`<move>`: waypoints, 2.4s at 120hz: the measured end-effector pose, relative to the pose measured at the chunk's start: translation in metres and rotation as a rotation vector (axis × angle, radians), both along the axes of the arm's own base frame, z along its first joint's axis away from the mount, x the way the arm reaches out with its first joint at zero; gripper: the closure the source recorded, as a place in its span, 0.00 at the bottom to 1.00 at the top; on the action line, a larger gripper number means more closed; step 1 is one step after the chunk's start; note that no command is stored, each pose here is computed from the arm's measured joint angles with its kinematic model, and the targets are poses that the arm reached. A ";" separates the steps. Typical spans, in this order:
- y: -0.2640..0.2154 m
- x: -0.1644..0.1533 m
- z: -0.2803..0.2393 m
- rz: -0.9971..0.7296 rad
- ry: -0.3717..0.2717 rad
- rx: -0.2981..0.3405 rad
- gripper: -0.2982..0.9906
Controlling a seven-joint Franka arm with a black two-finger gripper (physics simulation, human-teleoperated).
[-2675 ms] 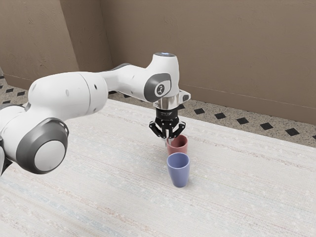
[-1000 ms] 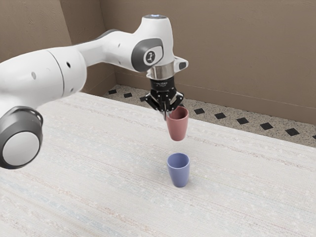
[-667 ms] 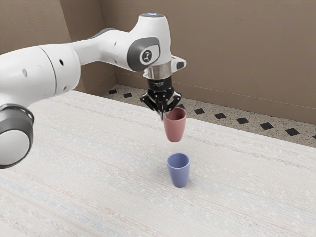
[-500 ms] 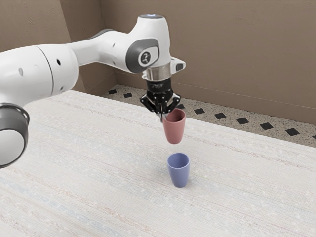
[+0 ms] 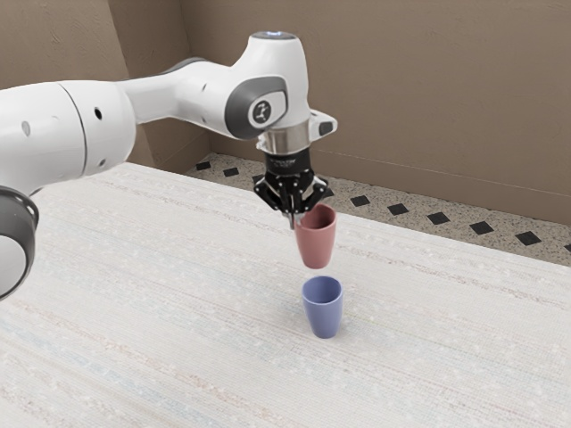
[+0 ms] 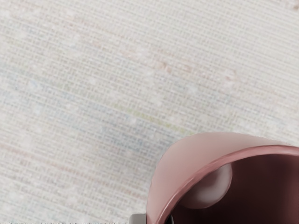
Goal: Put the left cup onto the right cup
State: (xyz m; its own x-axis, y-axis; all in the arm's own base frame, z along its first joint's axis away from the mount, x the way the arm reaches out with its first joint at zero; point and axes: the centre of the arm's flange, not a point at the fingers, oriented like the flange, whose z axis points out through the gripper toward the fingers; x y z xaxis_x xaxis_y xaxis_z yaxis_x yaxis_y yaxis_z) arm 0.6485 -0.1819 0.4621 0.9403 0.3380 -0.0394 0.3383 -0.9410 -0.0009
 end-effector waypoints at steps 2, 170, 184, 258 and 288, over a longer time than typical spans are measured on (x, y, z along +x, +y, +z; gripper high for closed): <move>0.000 -0.001 0.000 0.000 0.000 0.000 0.84; -0.027 -0.033 -0.008 -0.040 -0.002 -0.008 0.84; -0.029 -0.035 -0.010 -0.042 0.003 -0.007 0.84; -0.032 -0.034 -0.026 -0.043 0.020 -0.004 0.84; -0.033 -0.033 -0.032 -0.041 0.022 -0.005 0.84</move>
State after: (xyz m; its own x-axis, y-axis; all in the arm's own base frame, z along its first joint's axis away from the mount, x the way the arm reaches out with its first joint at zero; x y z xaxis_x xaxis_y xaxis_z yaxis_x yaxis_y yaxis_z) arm 0.6158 -0.2145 0.4303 0.9523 0.2989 -0.0620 0.2993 -0.9542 -0.0034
